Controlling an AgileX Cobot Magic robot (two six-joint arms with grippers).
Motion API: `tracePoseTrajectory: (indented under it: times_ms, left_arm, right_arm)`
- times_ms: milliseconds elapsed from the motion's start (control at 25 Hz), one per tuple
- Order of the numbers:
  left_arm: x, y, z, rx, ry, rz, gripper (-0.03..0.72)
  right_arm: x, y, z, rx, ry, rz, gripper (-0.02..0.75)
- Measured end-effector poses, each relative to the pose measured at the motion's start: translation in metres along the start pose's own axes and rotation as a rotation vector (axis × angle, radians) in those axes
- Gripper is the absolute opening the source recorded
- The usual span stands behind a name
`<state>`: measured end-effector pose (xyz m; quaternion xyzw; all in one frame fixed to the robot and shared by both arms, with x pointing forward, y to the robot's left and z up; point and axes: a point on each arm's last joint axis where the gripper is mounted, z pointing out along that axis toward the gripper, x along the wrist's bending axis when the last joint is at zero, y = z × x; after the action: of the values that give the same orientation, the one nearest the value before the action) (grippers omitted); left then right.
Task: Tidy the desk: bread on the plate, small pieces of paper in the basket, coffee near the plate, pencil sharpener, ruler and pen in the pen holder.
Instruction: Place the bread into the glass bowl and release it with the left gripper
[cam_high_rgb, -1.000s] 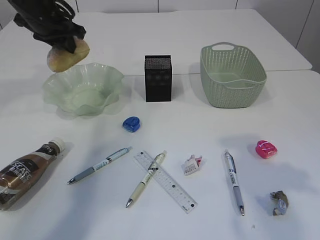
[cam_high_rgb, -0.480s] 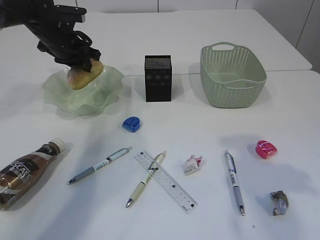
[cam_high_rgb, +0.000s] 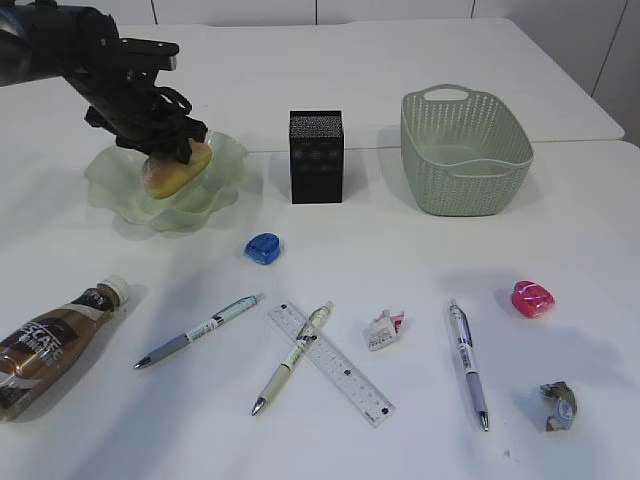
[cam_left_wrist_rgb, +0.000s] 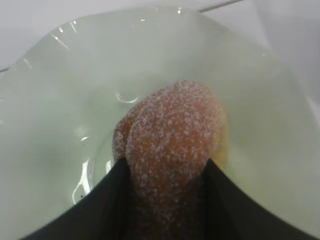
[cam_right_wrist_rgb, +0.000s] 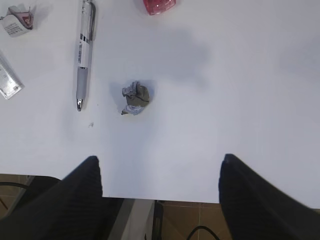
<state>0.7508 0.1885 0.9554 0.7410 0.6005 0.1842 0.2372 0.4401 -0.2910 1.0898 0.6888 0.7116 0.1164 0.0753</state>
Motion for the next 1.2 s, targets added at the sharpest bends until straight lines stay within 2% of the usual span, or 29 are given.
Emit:
tracePoseTrajectory:
  times_ms: [320, 440, 1200]
  left_arm:
    - [0.010, 0.001, 0.000, -0.010, 0.002, -0.058, 0.498]
    - [0.011, 0.001, 0.000, -0.010, 0.002, -0.069, 0.542]
    - [0.011, -0.007, -0.008, 0.108, 0.013, -0.094, 0.561]
  right_arm:
    - [0.000, 0.000, 0.000, 0.000, 0.002, 0.004, 0.566]
    - [0.000, 0.000, 0.000, 0.000, 0.002, 0.004, 0.566]
    - [0.000, 0.000, 0.000, 0.002, 0.003, 0.036, 0.566]
